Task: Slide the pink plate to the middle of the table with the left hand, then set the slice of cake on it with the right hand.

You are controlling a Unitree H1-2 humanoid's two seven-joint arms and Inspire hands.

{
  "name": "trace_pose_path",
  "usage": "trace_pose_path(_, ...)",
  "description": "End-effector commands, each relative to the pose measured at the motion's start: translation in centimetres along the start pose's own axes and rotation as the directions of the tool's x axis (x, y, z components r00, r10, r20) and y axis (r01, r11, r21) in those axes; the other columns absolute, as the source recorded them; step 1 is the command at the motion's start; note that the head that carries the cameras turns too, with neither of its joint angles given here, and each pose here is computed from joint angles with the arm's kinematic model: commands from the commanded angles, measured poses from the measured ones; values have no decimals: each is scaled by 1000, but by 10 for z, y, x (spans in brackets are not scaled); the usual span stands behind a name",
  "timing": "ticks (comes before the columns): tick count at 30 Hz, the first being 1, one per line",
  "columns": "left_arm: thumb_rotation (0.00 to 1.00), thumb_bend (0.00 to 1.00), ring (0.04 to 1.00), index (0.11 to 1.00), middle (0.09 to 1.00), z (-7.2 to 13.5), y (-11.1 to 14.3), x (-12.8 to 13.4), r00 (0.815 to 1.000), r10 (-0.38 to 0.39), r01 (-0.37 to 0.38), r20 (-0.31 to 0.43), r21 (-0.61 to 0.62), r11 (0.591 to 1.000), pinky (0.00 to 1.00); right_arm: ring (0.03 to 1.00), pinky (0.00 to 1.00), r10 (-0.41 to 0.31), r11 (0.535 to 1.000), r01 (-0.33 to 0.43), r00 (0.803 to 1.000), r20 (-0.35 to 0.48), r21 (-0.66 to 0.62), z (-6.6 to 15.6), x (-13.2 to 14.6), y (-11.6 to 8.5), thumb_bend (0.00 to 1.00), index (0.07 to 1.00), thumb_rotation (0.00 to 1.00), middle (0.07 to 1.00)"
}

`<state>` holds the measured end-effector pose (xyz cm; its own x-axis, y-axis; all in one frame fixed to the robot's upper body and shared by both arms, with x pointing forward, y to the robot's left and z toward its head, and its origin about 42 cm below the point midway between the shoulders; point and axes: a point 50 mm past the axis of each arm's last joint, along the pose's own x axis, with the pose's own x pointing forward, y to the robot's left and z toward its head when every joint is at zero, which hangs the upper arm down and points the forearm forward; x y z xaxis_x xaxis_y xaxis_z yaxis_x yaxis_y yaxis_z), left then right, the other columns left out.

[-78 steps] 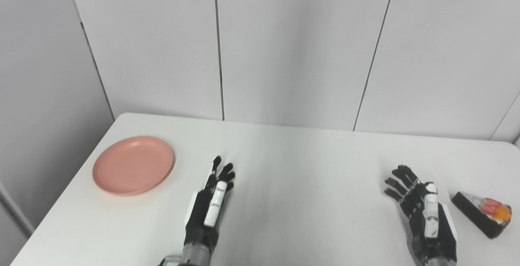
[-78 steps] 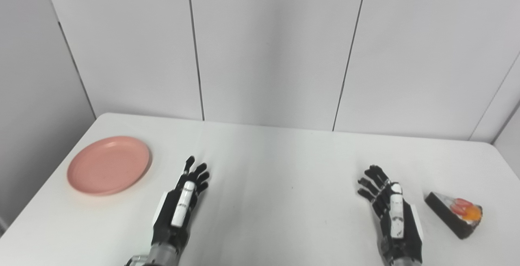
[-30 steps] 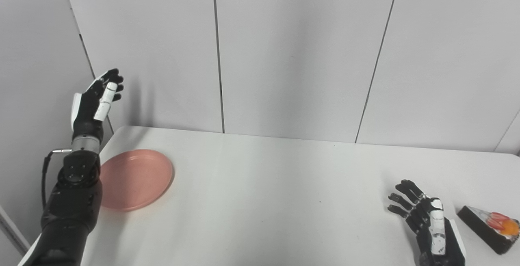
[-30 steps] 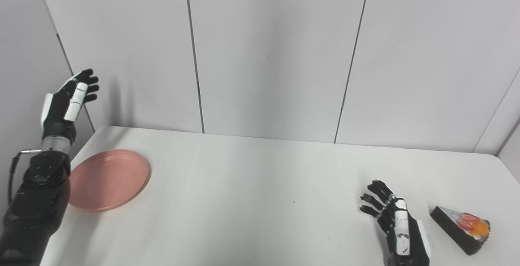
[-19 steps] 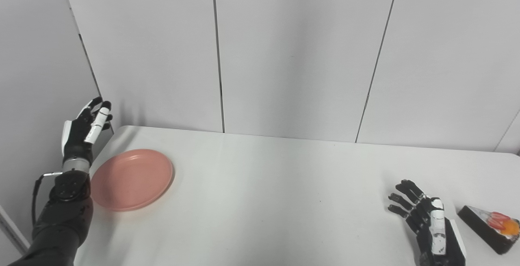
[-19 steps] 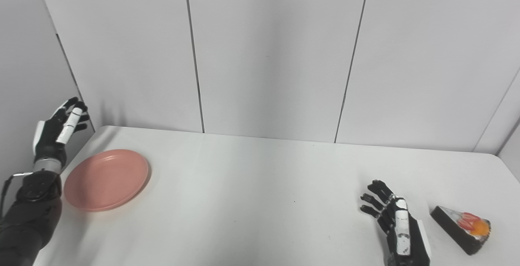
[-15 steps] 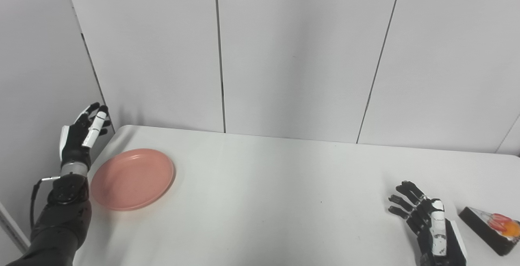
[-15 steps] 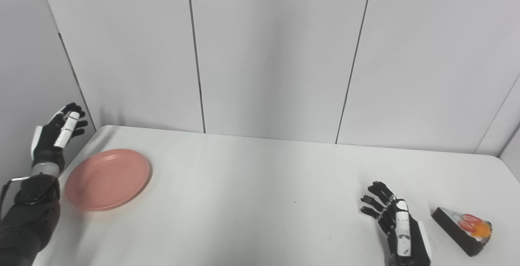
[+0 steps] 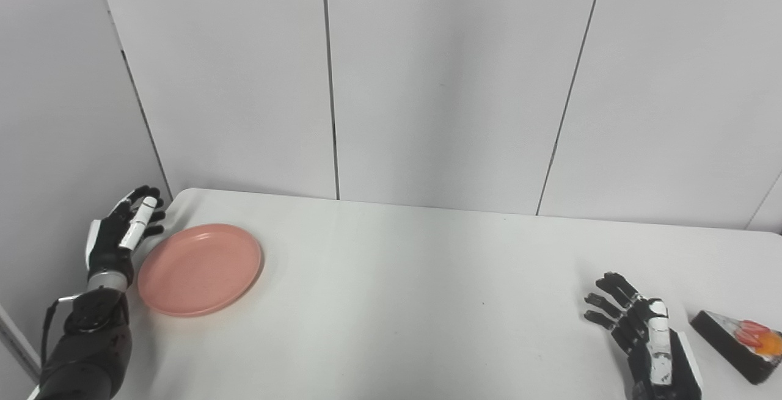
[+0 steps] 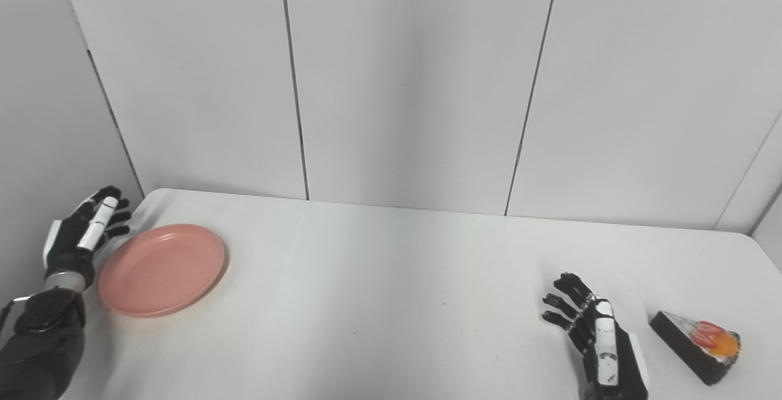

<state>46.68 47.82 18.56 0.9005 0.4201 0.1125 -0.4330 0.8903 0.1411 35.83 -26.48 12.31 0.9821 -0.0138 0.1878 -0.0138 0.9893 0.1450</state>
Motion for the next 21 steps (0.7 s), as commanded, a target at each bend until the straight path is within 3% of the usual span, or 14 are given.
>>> trace_pose_path(1, 727, 692, 723, 819, 774, 22, 9, 10, 996, 29, -33, 89, 42, 999, 671, 762, 713, -47, 999, 51, 979, -199, 14, -49, -52, -10, 896, 798, 1000, 824)
trace_pose_path(9, 747, 643, 751, 828, 777, 6, -3, 0, 998, 13, -17, 64, 63, 998, 704, 761, 709, -51, 998, 55, 979, -196, 13, -48, -52, -11, 890, 792, 1000, 823)
trace_pose_path(16, 717, 778, 721, 809, 772, 0, -12, -5, 998, -17, 16, 58, 17, 1000, 678, 760, 715, -51, 999, 53, 979, -199, 8, -47, -53, -7, 890, 794, 1000, 824)
trace_pose_path(21, 730, 744, 733, 826, 788, 1, -25, -9, 994, -58, 59, 88, -8, 998, 670, 762, 721, -47, 999, 50, 979, -200, 11, -46, -52, -5, 870, 806, 1000, 827)
